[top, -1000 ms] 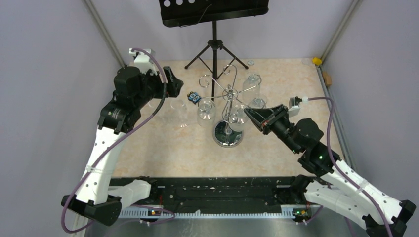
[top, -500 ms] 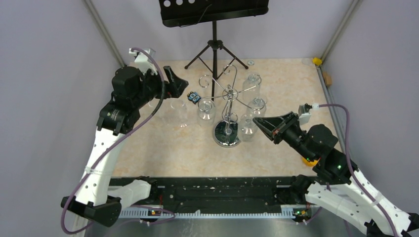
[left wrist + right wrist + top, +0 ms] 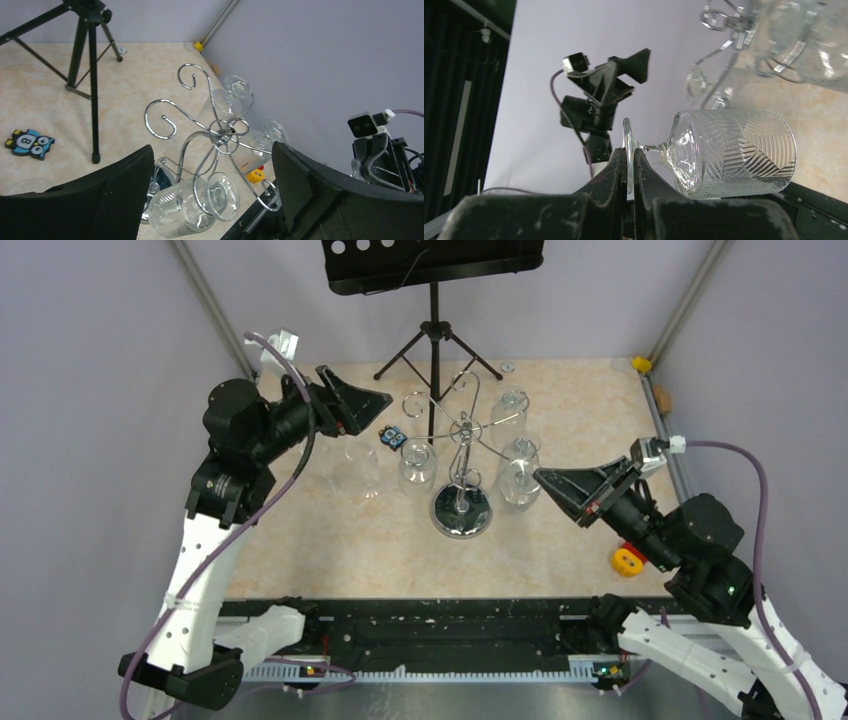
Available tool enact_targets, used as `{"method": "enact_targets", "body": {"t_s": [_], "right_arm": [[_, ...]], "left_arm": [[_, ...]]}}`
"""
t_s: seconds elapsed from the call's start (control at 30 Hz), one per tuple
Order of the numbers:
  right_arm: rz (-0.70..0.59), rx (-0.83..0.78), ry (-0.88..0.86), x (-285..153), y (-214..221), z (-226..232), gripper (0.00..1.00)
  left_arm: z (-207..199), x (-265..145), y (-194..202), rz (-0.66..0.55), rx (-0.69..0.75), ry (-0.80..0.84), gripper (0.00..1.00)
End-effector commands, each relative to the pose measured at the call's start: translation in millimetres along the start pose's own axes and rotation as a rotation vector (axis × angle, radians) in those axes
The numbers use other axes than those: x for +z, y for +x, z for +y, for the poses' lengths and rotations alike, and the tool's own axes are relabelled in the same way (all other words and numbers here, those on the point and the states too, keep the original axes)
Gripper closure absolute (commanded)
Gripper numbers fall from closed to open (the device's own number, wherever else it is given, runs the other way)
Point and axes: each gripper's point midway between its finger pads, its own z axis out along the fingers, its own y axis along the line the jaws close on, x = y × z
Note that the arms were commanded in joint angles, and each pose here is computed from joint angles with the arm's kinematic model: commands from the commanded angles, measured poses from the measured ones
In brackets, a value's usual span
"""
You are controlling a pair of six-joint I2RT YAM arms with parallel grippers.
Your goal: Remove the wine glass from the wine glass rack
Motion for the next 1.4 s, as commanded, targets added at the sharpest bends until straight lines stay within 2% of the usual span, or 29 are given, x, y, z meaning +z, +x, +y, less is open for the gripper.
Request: {"method": "enact_targets", "body": {"t_s": [0.0,0.13,0.4,0.63,0.73,0.9,1.07,1.2,1.27,1.37], "right_arm": [[-0.011,-0.064,-0.331,-12,-10,110,1.00],[-0.035,-0.111,-0.425,-8,-15,148,1.00],[-0.096,-0.157,-0.608,19,-22,201,1.00],[-0.087,-0.134,-0.745,43,-17,223,1.00],[-0.072,-0.100,-0.788,51,-15,227,1.00],[-0.007,-0.026,-0.879,60,-6,235,1.00],[0.061,0.030,-0.860,82,3,226,1.00],[0.073,0.048,-0.840,91,5,219,1.00],[0.068,0.055,-0.838,92,4,216,1.00],[0.050,0.066,-0.831,92,2,211,1.00]], "left_arm": [[-37,-5,-22,-0.064,-0.031,0.153,0.09],[-53,-5,-27,-0.079,-0.108,0.242,0.09],[-92,-15,-44,-0.124,-0.364,0.485,0.06],[-102,-22,-54,-0.135,-0.615,0.603,0.04],[-109,-25,-57,-0.100,-0.708,0.668,0.05],[-115,-22,-60,-0.061,-0.748,0.706,0.07],[-124,-23,-64,-0.028,-0.716,0.757,0.10],[-131,-32,-67,-0.030,-0.713,0.826,0.19],[-139,-43,-70,-0.031,-0.695,0.880,0.32],[-147,-54,-71,-0.031,-0.680,0.913,0.43]]}}
